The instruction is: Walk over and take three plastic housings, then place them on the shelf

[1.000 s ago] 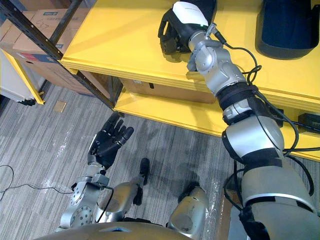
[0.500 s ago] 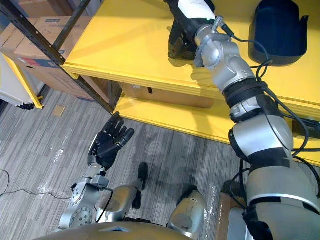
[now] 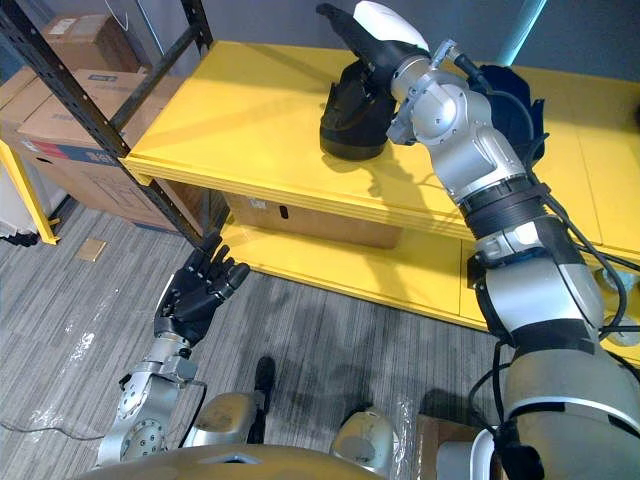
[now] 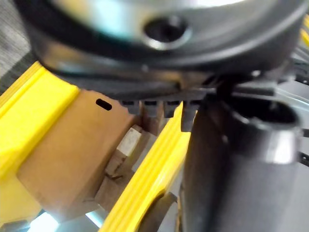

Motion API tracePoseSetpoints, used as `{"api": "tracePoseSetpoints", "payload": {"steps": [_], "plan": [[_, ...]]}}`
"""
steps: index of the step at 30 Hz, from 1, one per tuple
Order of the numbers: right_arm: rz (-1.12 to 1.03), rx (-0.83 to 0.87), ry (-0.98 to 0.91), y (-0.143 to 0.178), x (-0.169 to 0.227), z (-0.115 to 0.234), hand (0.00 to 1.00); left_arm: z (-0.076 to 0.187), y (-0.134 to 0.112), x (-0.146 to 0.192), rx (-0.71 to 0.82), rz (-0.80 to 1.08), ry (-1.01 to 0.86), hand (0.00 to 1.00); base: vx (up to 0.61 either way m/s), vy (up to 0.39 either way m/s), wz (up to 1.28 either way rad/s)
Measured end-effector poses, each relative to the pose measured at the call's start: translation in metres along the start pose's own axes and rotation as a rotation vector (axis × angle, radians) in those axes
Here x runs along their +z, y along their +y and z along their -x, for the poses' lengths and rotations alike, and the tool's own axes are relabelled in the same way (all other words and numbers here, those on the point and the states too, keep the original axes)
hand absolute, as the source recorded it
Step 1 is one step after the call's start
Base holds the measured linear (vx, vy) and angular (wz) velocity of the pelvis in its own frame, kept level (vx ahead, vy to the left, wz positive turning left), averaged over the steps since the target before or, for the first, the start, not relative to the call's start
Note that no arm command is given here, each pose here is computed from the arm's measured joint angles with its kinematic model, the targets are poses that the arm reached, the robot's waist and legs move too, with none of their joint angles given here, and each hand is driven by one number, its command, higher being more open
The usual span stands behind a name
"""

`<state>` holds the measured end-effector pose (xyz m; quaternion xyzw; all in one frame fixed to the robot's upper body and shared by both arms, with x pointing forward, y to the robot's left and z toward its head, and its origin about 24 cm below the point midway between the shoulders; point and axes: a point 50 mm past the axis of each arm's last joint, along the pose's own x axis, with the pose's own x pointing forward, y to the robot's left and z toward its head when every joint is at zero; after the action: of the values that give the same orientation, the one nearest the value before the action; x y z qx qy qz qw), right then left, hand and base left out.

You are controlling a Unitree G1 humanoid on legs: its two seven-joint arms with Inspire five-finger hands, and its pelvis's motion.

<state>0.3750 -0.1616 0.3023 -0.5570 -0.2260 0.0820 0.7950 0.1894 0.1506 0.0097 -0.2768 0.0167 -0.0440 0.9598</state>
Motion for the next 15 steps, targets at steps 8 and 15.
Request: {"api": "tracePoseSetpoints", "payload": {"steps": [8, 15], "plan": [[-0.067, -0.324, -0.135, -0.025, 0.008, 0.028, 1.0, 0.002, 0.006, 0.029, 0.011, -0.033, -0.122, 1.0, 0.02, 0.016, -0.11], [-0.213, -0.566, -0.062, -0.027, -0.027, 0.09, 1.0, 0.007, 0.019, 0.061, 0.087, -0.082, -0.249, 1.0, 0.02, 0.032, -0.27]]}}
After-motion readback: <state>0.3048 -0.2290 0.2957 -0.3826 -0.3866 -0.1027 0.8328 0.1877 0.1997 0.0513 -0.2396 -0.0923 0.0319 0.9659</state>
